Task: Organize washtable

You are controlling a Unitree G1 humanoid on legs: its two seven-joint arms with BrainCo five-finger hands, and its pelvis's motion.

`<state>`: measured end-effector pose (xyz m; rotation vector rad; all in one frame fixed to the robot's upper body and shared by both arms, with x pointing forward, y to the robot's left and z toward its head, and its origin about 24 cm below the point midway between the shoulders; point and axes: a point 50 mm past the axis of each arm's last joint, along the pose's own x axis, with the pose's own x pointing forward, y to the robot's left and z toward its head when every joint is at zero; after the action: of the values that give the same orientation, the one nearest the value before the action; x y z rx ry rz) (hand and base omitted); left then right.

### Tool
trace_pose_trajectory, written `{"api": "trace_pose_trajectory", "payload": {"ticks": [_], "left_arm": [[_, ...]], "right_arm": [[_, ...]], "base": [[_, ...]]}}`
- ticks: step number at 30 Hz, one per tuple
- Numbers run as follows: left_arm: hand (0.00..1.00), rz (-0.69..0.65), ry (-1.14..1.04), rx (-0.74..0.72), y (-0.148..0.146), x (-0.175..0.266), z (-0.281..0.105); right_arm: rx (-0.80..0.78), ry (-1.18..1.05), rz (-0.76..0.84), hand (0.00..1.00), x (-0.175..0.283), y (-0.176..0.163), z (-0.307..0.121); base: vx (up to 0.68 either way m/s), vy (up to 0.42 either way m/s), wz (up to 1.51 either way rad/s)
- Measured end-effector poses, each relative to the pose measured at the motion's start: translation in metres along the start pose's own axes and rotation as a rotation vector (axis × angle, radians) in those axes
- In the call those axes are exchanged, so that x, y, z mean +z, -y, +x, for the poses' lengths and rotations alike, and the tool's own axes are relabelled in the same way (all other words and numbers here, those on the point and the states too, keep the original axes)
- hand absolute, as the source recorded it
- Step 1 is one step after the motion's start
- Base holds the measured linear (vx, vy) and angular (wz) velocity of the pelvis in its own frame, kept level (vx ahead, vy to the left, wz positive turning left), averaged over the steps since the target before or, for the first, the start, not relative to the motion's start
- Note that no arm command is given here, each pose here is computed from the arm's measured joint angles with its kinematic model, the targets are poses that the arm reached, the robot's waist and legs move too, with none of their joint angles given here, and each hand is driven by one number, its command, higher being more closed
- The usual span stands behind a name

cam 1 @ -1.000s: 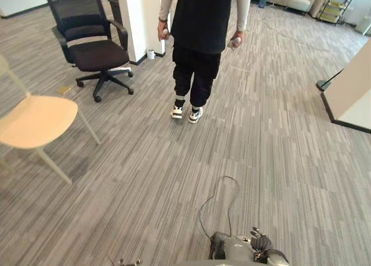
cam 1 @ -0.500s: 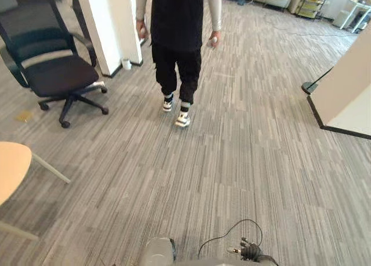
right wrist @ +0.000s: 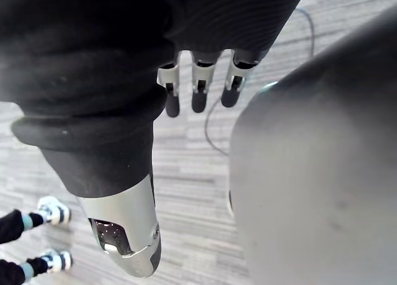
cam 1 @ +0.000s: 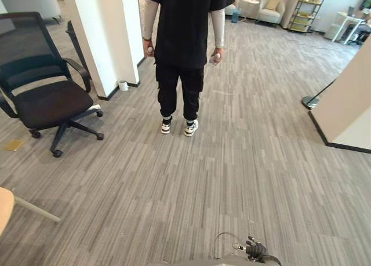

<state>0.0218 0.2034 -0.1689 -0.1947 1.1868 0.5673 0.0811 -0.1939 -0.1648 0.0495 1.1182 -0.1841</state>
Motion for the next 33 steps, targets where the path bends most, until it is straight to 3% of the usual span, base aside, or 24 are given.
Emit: {"api": "trace_pose_trajectory", "payload": {"ticks": [4,5,33], "left_arm": [[0.0,0.02,0.004,-0.001,-0.003,-0.002,0.0],[0.0,0.222,0.003,-0.018,-0.017,0.003,0.003],[0.0,0.098,-0.005,-0.026,-0.011,0.0,0.003]], "right_arm": [[-0.002,-0.018,0.014,0.0,-0.003,-0.003,0.0],[0.013,-0.07,0.0,0.0,-0.01,-0.011,0.001],[-0.091,-0.068,0.152,0.0,-0.014,0.004,0.0]], "base": [[0.12,0.015,0.07],[0.03,0.007,0.15],[0.04,-0.01,-0.02]]}}
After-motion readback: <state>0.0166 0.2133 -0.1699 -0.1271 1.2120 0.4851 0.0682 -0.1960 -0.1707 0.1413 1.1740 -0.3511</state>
